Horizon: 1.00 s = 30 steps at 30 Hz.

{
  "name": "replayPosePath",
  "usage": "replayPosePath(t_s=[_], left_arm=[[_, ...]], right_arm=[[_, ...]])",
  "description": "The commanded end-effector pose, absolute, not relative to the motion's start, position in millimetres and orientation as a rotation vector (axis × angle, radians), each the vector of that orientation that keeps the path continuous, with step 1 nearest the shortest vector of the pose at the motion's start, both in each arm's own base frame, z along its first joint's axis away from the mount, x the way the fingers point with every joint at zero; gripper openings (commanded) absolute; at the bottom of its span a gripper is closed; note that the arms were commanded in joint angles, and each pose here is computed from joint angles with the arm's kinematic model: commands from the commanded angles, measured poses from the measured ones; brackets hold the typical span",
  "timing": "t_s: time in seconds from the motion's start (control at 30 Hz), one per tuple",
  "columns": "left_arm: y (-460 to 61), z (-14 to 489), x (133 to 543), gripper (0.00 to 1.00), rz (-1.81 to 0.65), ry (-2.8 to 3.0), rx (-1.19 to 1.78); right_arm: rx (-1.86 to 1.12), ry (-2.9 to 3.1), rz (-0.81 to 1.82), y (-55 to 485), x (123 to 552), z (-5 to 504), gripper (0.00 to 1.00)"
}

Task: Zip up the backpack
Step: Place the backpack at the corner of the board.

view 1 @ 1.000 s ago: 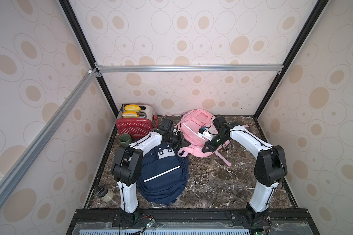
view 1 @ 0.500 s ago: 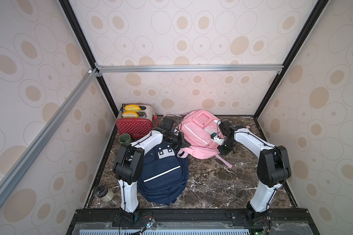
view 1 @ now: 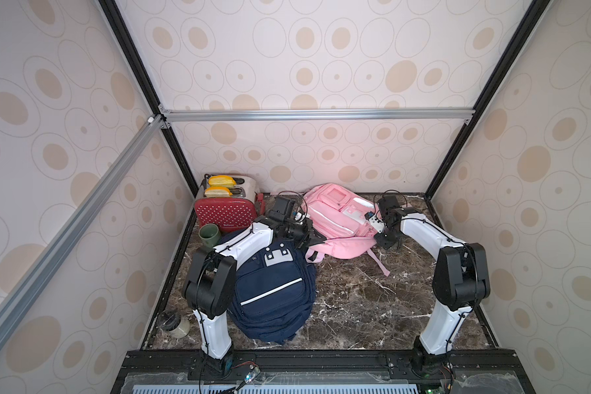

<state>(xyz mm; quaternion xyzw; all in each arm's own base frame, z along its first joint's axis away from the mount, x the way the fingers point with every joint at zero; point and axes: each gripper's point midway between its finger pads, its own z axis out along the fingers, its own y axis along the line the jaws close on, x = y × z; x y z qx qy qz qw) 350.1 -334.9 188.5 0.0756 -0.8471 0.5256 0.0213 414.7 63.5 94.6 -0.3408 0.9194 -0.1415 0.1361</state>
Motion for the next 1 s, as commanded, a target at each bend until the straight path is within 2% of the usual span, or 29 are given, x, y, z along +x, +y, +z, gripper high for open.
replayPosePath(t_s=[0.0, 0.2, 0.37, 0.5, 0.53, 0.57, 0.6, 0.67, 0.7, 0.73, 0.9, 0.97], left_arm=[[-380, 247, 307, 0.00, 1.803, -2.447, 0.021], [-472, 247, 269, 0.00, 1.840, -2.262, -0.071], [-525, 244, 261, 0.00, 1.867, -2.185, -0.074], [-563, 229, 263, 0.08, 1.864, -2.147, -0.089], [-569, 227, 267, 0.17, 1.876, -2.133, -0.080], [-573, 226, 269, 0.36, 1.881, -2.121, -0.070], [-576, 226, 273, 0.50, 1.887, -2.111, -0.061], [-578, 231, 273, 0.61, 1.897, -2.107, -0.071], [-575, 233, 271, 0.73, 1.888, -2.128, -0.090], [-569, 230, 268, 0.82, 1.854, -2.175, -0.120], [-506, 213, 268, 0.99, 1.586, -2.527, -0.295], [-463, 208, 276, 0.99, 1.426, -2.697, -0.339]], right_arm=[[-0.737, 2.770, -0.792, -26, 424, 94, 0.00], [-0.499, 2.844, -0.868, -76, 410, 104, 0.00], [-0.231, 2.866, -0.806, -112, 417, 117, 0.00], [-0.168, 2.857, -0.743, -113, 427, 122, 0.00], [-0.159, 2.856, -0.734, -112, 429, 122, 0.00], [-0.151, 2.858, -0.732, -113, 430, 123, 0.00], [-0.136, 2.857, -0.747, -114, 430, 125, 0.00], [-0.107, 2.852, -0.710, -111, 431, 129, 0.24], [-0.095, 2.851, -0.659, -106, 431, 131, 0.41], [-0.075, 2.849, -0.612, -100, 430, 135, 0.47], [-0.138, 2.776, -0.357, -44, 430, 168, 0.56], [-0.178, 2.738, -0.254, -11, 428, 185, 0.60]])
